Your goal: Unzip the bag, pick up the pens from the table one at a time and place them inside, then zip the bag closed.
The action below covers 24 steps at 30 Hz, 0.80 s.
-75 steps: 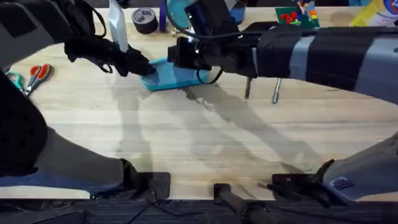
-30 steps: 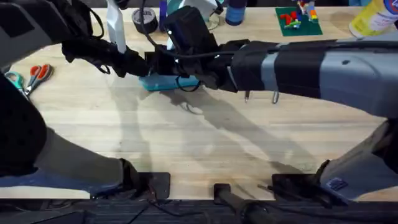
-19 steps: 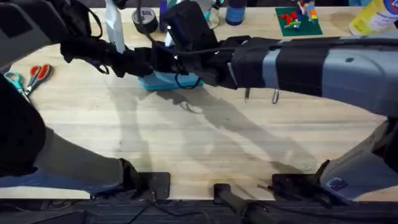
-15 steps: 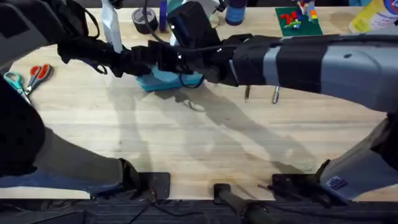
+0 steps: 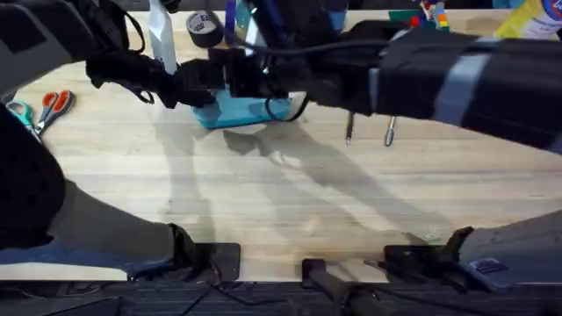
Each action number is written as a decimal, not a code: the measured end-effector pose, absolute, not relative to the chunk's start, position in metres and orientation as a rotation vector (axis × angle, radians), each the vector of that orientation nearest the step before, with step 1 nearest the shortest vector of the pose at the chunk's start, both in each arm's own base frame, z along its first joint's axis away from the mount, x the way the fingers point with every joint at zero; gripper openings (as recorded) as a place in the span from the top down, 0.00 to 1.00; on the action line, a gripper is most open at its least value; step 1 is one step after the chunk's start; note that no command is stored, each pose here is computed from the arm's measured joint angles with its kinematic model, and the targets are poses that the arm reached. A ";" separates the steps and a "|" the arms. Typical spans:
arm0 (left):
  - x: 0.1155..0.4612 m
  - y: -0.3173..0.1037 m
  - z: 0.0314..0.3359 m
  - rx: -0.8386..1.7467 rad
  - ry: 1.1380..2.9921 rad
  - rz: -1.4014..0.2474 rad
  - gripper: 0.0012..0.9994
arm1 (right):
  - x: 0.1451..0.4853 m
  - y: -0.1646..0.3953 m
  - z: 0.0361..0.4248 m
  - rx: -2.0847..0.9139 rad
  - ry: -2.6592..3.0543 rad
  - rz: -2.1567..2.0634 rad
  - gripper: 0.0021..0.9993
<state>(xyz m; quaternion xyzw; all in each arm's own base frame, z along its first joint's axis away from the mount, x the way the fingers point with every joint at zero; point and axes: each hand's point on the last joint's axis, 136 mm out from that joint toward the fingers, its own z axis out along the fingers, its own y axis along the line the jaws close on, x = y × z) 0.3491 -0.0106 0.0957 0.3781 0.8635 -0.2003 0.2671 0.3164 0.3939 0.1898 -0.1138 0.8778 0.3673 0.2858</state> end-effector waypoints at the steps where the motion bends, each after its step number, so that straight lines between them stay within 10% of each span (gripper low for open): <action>1: 0.349 -0.011 0.096 1.020 2.331 -0.541 0.96 | 0.318 0.389 0.193 -0.309 2.342 0.967 0.00; 12: 0.349 -0.011 0.096 1.019 2.332 -0.542 0.96 | 0.352 0.306 0.247 -0.187 2.257 0.848 0.00; 14: 0.350 -0.012 0.096 1.021 2.325 -0.544 0.72 | 0.352 0.306 0.247 -0.187 2.260 0.846 0.00; 15: 0.350 -0.016 0.097 1.031 2.319 -0.552 0.24 | 0.351 0.305 0.245 -0.187 2.269 0.842 0.00; 16: 0.349 -0.017 0.097 1.034 2.319 -0.555 0.10 | 0.350 0.304 0.244 -0.188 2.274 0.840 0.00; 24: 0.342 -0.025 0.099 1.018 2.325 -0.625 0.01 | 0.350 0.304 0.243 -0.191 2.279 0.836 0.00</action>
